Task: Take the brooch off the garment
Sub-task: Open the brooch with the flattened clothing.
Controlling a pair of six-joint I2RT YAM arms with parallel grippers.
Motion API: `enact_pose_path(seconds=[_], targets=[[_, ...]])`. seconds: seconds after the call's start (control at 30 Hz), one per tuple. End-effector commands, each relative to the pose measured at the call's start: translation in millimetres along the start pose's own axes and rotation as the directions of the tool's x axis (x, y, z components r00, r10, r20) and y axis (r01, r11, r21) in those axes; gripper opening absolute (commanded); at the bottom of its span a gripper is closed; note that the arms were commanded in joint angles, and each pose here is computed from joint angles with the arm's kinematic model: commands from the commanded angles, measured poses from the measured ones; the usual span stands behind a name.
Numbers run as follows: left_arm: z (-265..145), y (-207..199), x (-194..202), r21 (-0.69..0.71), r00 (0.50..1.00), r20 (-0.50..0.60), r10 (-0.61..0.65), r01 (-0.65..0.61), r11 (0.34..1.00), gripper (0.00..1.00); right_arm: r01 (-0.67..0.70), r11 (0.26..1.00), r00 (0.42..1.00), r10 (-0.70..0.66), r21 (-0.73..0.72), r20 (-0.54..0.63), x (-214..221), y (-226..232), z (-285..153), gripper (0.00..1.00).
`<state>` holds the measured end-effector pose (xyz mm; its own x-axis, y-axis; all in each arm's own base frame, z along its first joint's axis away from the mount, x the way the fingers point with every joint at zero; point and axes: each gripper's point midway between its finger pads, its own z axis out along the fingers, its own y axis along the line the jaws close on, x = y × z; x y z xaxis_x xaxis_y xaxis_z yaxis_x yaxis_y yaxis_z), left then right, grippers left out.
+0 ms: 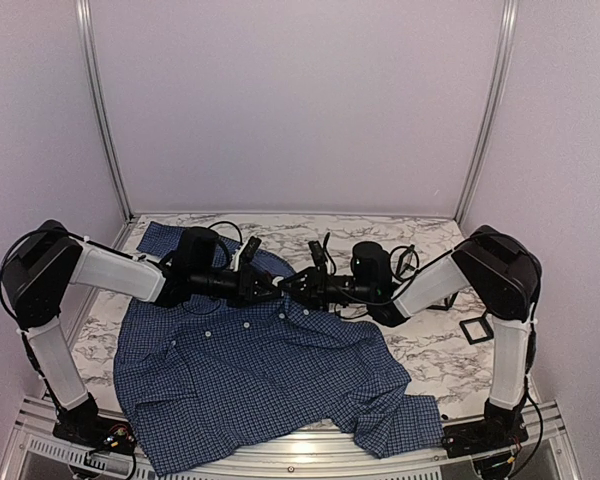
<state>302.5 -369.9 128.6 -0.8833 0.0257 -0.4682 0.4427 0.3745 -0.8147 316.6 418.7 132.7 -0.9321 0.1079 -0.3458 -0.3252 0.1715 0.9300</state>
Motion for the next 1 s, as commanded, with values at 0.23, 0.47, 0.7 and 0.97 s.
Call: enact_pose_path(seconds=[0.23,0.47,0.7,0.97], targets=[[-0.3,-2.7,1.4,0.026,1.0,0.006,0.018,-0.018,1.0,0.0,0.011,0.999,0.999,-0.01,-0.031,0.038,-9.3,4.6,-2.4,0.34],[-1.5,-3.6,1.8,0.027,1.0,0.009,0.02,-0.02,0.999,0.0,0.0,0.999,0.999,0.002,-0.034,0.041,-9.2,4.1,-3.6,0.34],[-1.5,-5.6,0.6,0.032,1.0,0.008,0.023,-0.023,0.999,0.0,-0.011,0.999,0.999,0.013,-0.045,0.045,-8.3,4.1,-5.1,0.27],[-1.2,-4.4,1.6,0.029,1.0,0.005,0.026,-0.027,0.999,0.0,-0.009,0.999,0.999,0.011,-0.044,0.04,-8.1,4.3,-4.0,0.22]])
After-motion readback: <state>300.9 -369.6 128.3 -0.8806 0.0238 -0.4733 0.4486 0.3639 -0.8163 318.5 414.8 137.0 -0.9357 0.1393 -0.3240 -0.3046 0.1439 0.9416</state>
